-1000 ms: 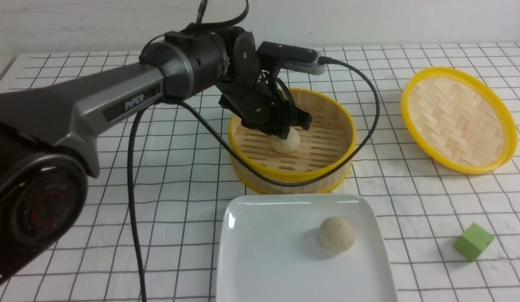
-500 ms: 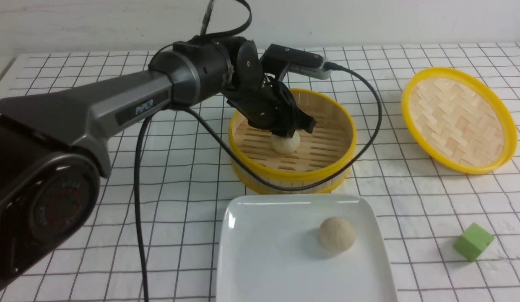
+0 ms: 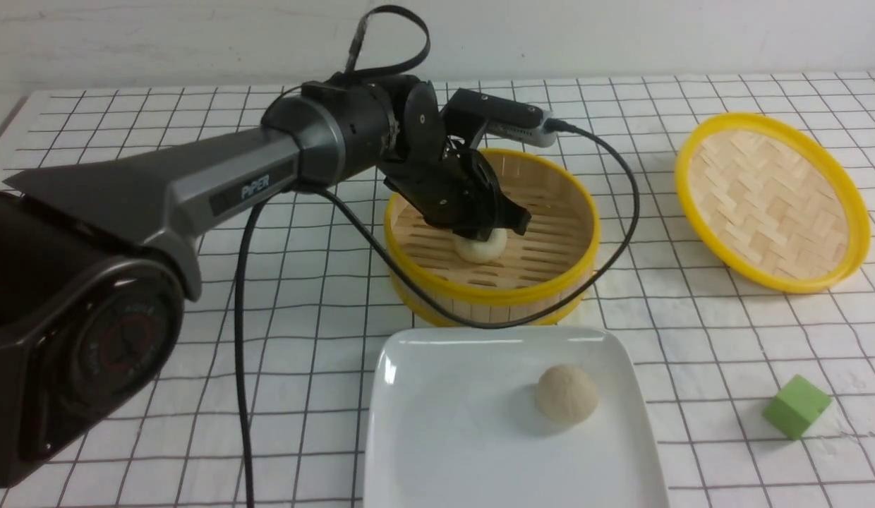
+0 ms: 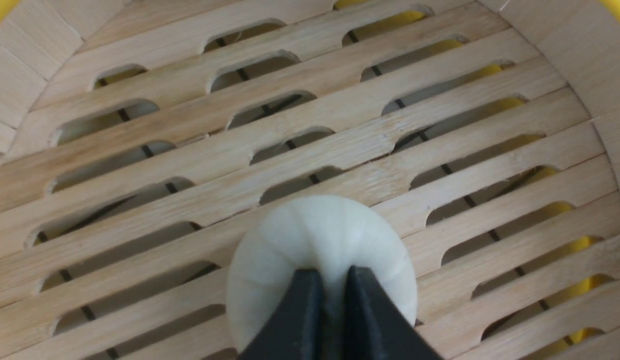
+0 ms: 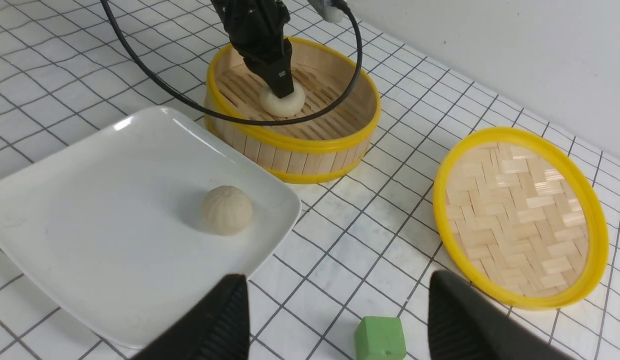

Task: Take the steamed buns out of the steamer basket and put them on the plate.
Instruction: Use the left arm to grab the steamed stuffed bun that is closest to it, then use the left arm to put the steamed stuffed bun into the plate

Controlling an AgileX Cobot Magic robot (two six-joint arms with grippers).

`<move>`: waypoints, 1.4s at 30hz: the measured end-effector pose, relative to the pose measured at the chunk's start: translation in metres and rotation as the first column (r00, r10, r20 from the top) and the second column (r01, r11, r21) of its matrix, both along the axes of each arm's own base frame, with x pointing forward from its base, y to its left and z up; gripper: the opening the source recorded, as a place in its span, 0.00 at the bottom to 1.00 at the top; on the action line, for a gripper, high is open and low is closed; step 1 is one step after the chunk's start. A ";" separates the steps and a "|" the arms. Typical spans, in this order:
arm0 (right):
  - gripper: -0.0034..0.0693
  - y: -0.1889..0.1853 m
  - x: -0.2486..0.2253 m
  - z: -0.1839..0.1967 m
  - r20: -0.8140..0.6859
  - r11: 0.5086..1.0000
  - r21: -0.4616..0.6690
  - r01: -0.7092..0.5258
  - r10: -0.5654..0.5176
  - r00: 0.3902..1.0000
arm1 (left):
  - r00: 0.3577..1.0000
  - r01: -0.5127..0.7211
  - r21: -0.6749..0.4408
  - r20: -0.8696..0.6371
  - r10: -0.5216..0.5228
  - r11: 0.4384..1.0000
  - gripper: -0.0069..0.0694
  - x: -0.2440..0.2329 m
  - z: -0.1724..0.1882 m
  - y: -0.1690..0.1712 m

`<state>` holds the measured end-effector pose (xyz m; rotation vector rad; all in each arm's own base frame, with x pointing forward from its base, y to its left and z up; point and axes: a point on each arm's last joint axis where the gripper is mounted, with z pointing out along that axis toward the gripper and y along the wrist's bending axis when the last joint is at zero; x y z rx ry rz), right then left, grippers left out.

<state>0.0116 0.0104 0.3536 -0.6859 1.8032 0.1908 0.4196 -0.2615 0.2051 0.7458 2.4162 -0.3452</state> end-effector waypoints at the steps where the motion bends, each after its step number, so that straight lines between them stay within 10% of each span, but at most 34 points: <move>1: 0.70 0.000 0.000 0.000 0.000 1.000 -0.001 0.001 -0.001 1.000 | 1.000 0.000 0.001 -0.001 0.000 1.000 0.14 0.000 0.000 0.000; 22: 0.66 -0.001 0.001 0.002 0.030 1.000 -0.004 0.013 -0.013 0.999 | 0.981 -0.005 -0.096 0.195 0.024 0.995 0.12 -0.086 0.194 0.054; 34: 0.66 -0.002 0.002 0.002 0.033 1.000 -0.009 0.017 -0.017 0.999 | 0.990 0.130 -0.058 -0.051 -0.133 0.990 0.12 -0.147 0.191 0.022; 42: 0.66 -0.002 0.001 0.001 0.018 1.000 -0.017 0.017 -0.016 1.000 | 0.963 0.168 0.029 -0.219 -0.158 0.985 0.12 -0.171 0.121 0.003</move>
